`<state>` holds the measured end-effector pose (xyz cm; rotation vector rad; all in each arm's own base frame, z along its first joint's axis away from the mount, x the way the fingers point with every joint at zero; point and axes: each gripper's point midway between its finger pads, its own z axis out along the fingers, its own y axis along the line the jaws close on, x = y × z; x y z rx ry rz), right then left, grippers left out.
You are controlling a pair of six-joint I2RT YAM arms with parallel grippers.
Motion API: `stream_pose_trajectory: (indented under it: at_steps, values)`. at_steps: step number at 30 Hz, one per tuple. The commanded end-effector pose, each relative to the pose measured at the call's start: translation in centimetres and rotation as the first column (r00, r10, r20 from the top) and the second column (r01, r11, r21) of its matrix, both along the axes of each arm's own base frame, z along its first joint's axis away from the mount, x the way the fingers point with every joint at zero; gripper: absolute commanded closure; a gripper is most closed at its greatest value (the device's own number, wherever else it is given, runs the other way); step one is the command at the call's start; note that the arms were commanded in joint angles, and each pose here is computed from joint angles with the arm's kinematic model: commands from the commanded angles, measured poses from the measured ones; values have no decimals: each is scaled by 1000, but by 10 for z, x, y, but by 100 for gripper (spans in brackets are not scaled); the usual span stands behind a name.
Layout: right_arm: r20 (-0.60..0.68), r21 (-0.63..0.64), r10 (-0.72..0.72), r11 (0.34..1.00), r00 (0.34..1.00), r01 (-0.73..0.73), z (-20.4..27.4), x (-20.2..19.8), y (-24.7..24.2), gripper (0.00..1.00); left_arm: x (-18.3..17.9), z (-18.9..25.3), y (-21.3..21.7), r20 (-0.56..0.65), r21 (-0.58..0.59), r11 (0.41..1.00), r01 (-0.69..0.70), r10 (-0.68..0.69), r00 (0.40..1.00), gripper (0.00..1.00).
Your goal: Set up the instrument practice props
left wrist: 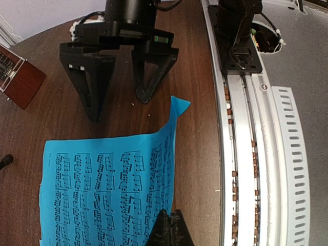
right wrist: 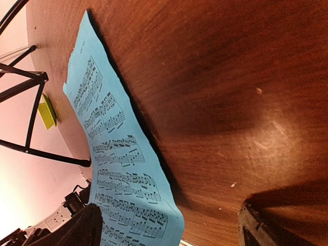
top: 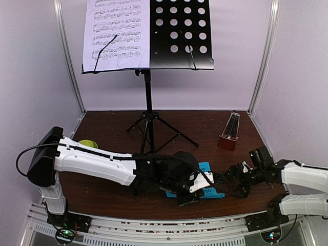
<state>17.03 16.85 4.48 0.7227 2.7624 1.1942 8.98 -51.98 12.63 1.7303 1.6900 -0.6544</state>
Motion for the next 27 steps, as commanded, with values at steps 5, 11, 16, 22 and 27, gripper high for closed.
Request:
stream_pose_trajectory:
  at_steps: [5,11,16,22,27]
  values:
    - [-25,66,-23,998,999,25,-9,7,9,8,-6,55,-8,-14,-196,981,7,-10,1000,100]
    - [-44,112,-30,993,999,35,-12,12,19,12,-5,64,-5,-8,-229,973,0,-2,1000,100]
    - [-10,161,-59,985,998,60,1,26,29,27,-10,66,-7,5,-237,971,39,-39,999,100]
    - [61,146,-30,989,998,21,18,40,33,83,-11,66,-9,22,-237,969,63,-60,998,100]
    - [137,116,41,992,990,-57,34,39,34,100,-7,66,-2,42,-200,979,47,-39,998,92]
